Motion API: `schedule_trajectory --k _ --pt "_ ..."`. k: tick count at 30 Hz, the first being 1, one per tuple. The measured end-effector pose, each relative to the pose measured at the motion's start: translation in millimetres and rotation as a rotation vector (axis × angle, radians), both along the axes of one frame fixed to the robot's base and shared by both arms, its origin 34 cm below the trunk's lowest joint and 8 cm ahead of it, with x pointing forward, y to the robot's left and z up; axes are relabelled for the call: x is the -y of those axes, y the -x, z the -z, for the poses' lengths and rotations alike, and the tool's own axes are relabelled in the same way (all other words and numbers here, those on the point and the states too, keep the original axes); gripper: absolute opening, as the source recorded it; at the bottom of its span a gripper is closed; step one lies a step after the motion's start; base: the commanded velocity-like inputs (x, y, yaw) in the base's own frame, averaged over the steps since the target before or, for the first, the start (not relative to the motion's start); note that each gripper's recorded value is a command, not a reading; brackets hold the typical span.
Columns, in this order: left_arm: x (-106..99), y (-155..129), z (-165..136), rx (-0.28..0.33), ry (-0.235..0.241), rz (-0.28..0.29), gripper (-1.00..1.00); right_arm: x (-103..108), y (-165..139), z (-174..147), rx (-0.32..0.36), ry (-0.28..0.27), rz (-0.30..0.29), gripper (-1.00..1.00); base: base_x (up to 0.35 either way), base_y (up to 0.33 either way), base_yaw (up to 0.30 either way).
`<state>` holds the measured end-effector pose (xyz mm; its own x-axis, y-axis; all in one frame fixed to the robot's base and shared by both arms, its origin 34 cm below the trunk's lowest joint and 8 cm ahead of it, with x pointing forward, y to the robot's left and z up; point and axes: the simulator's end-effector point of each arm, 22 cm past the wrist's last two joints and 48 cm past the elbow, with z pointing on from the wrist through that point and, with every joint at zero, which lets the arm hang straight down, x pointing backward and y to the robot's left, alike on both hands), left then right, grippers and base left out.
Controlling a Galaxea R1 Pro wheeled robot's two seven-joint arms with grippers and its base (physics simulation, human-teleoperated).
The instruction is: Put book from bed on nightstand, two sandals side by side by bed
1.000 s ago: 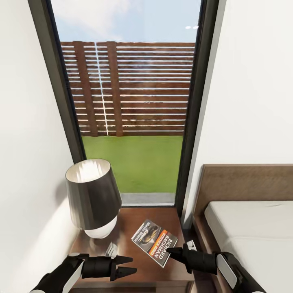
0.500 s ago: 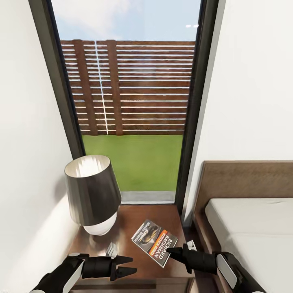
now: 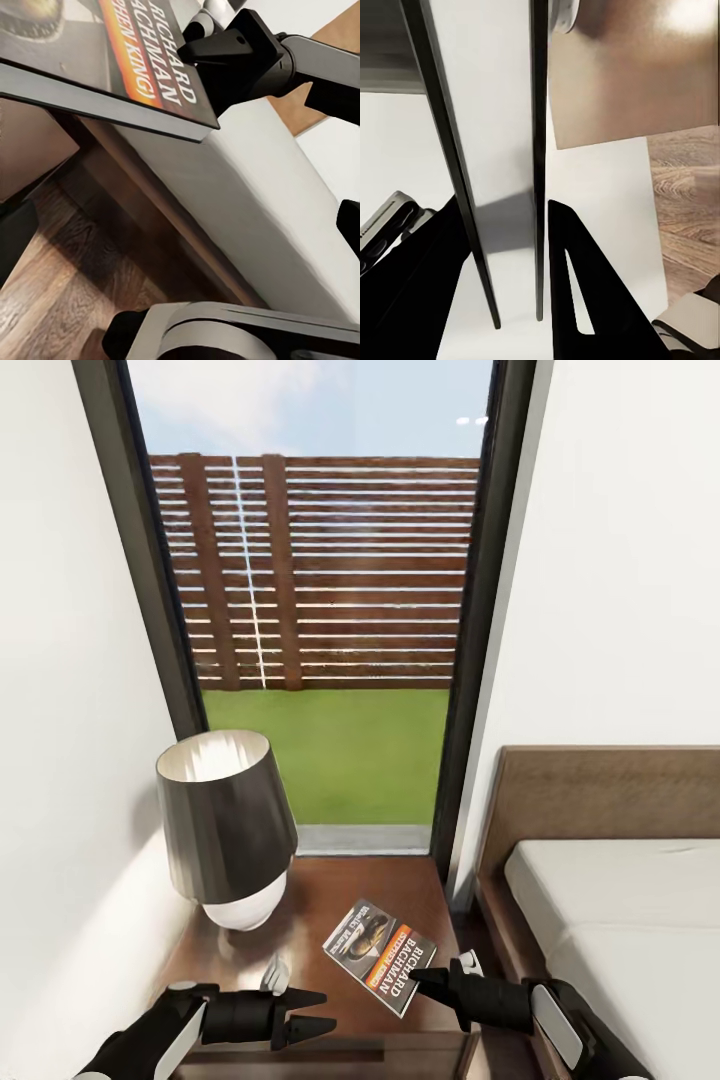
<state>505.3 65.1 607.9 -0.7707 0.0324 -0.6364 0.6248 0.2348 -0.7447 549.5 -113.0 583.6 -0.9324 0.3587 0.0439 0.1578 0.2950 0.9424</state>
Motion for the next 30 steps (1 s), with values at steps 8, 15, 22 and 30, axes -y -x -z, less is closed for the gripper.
schedule_trajectory --k 8,15,22,30 --pt "0.0 1.0 6.0 0.0 0.0 0.0 1.0 -0.1 0.9 5.8 0.0 -0.002 0.001 -1.0 0.0 0.0 0.0" --pt "0.0 1.1 5.7 0.001 0.001 0.0 1.0 -0.1 1.1 5.6 0.0 -0.001 0.0 -1.0 0.127 0.0 0.0" --pt "-0.3 0.8 6.0 0.001 0.001 -0.001 1.0 -0.5 0.9 5.7 0.0 -0.002 0.0 -1.0 0.06 0.0 0.0" --pt "-0.1 0.9 5.7 0.002 0.001 -0.001 1.0 -4.2 1.5 4.8 0.0 -0.007 -0.002 -1.0 0.226 0.101 0.0"
